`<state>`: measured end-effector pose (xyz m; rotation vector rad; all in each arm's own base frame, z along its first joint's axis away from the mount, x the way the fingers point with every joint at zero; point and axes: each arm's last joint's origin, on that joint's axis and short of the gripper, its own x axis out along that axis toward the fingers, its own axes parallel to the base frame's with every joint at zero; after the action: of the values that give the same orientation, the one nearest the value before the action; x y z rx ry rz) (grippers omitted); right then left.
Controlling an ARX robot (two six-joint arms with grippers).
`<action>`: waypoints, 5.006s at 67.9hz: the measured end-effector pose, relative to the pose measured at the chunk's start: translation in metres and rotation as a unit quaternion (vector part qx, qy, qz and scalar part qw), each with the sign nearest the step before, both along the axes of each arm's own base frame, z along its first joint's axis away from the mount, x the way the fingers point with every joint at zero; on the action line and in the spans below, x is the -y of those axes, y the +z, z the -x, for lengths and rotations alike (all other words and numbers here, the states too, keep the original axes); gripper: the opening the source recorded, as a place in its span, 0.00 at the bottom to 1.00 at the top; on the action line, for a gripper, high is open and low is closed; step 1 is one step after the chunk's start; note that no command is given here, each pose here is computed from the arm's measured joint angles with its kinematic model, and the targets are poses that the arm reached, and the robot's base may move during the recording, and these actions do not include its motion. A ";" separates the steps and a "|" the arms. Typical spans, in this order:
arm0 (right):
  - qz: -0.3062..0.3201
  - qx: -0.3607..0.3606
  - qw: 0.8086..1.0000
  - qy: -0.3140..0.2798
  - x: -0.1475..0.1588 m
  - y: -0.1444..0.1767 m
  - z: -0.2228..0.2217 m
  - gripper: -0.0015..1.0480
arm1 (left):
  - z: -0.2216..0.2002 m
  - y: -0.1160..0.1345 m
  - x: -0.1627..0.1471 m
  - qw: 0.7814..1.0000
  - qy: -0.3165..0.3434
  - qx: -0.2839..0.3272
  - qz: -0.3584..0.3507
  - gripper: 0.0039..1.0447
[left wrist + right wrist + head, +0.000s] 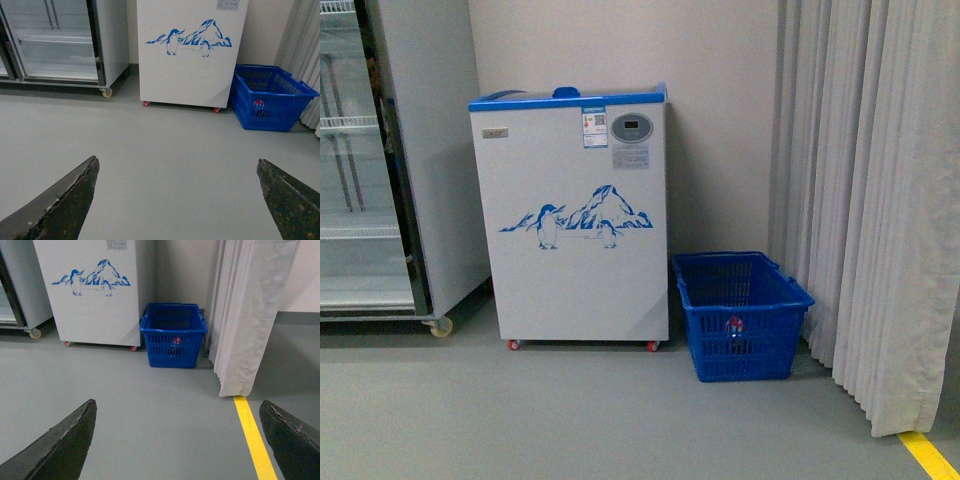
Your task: Put drink in fridge
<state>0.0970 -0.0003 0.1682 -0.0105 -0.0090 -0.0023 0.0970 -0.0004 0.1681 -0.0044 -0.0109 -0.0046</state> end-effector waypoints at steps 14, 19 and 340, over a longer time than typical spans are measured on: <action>0.000 0.000 1.000 0.000 0.000 0.000 0.000 0.93 | 0.000 0.000 0.000 1.000 0.000 0.000 0.000 0.92; 0.000 0.000 1.000 0.000 0.000 0.000 0.000 0.93 | 0.000 0.000 0.000 1.000 0.000 0.000 0.000 0.92; 0.000 -0.483 0.875 0.033 0.032 -0.262 -0.294 0.93 | 0.000 0.000 0.000 1.000 0.000 0.000 0.000 0.92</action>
<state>0.3912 -0.0321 -0.0938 -0.0106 0.9986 0.0712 0.0970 -0.0004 0.1681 -0.0044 -0.0112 -0.0042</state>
